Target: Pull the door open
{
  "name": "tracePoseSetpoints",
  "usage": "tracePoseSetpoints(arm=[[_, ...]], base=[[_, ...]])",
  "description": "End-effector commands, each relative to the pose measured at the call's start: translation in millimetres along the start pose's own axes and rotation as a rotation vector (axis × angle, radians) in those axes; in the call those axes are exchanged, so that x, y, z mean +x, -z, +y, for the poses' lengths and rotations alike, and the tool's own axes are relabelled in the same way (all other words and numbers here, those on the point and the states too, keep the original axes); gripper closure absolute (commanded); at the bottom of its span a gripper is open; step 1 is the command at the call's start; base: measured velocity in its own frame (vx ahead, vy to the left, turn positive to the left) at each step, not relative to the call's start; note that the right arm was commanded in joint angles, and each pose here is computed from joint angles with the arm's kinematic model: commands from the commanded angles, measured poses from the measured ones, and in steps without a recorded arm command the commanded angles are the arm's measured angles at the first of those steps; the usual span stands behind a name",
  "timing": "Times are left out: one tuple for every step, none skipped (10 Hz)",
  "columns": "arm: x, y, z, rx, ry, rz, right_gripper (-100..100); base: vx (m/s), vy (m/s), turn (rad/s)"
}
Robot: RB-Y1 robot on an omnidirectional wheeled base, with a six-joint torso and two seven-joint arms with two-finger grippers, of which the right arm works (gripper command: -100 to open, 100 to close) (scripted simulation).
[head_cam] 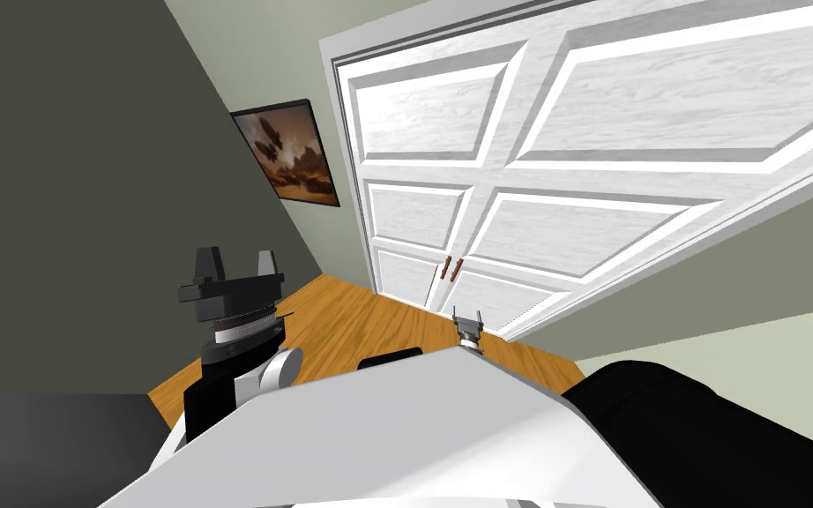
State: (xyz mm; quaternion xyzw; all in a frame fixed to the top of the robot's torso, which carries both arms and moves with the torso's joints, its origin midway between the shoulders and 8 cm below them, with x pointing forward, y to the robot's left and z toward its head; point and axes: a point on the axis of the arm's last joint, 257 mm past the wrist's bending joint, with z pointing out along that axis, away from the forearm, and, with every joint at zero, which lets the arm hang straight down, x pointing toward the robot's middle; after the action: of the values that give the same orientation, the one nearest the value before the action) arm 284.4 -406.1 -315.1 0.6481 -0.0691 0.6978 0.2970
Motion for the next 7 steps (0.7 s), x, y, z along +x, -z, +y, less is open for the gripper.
tracePoseSetpoints(arm=[[-9.4,4.3,5.9,-0.012,-0.03,-0.021,-100],[-20.6,9.8,11.3,-0.026,-0.062,-0.045,-100],[-26.1,12.7,14.1,-0.034,-0.077,-0.056,-100],[-31.6,15.7,17.0,-0.042,-0.092,-0.068,-100],[-41.1,20.9,22.4,-0.057,-0.119,-0.088,-100],[-45.5,23.4,25.0,-0.065,-0.132,-0.097,-100],[-54.3,28.6,30.4,-0.081,-0.157,-0.115,-100]], base=[[0.065,-0.048,0.087],[0.116,-0.085,0.164],[0.121,-0.115,0.181],[0.098,-0.088,0.118],[0.105,-0.086,0.173],[0.098,-0.084,0.142],[0.111,-0.116,0.167]])
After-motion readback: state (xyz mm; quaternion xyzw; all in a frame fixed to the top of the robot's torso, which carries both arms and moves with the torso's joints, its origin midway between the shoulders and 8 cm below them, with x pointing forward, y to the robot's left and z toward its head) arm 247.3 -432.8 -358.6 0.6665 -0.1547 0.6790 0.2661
